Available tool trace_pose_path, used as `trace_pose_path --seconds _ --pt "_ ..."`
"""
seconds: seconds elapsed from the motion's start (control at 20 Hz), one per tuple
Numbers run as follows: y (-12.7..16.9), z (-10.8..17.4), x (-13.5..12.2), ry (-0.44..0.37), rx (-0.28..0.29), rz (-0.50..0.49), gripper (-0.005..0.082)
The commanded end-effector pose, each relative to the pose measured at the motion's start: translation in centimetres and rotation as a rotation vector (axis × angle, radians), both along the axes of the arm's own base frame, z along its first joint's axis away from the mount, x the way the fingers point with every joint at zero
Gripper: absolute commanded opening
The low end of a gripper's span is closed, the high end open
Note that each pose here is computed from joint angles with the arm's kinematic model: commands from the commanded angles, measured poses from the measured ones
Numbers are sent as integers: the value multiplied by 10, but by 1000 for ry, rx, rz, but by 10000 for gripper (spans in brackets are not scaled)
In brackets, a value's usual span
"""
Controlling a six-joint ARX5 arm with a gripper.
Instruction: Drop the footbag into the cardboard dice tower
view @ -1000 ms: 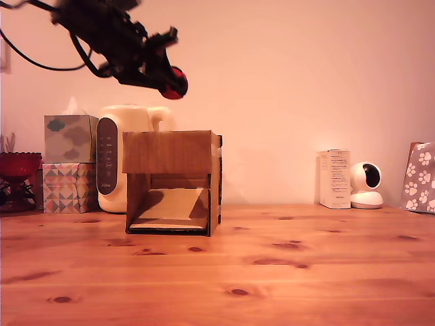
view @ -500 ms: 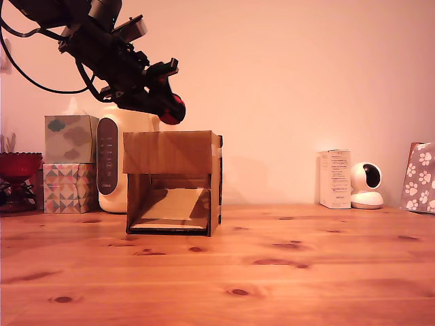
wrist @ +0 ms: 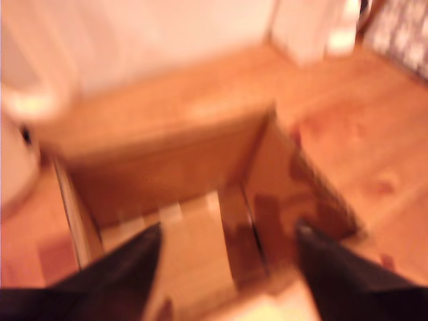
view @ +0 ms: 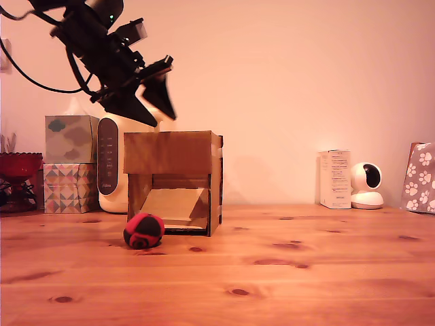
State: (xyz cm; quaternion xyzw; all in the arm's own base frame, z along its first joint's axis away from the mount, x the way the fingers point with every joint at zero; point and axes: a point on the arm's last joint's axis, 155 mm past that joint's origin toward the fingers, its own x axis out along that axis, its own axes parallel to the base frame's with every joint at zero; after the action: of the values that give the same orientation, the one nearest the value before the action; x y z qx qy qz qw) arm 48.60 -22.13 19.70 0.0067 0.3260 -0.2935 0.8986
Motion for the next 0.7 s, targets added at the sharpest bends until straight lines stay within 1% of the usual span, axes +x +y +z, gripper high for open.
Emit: trace_pose_path --seconds 0.0,0.15,0.3,0.55,0.65 --pt "2 10 -7 -16 10 -14 -24" --pt "3 8 -11 1 19 -19 -24" --pt "-2 18 -15 -14 -8 -44 -24" --pt "1 36 -22 -48 -19 -47 -24" --pt "-2 40 -28 -56 -37 -68 -24"
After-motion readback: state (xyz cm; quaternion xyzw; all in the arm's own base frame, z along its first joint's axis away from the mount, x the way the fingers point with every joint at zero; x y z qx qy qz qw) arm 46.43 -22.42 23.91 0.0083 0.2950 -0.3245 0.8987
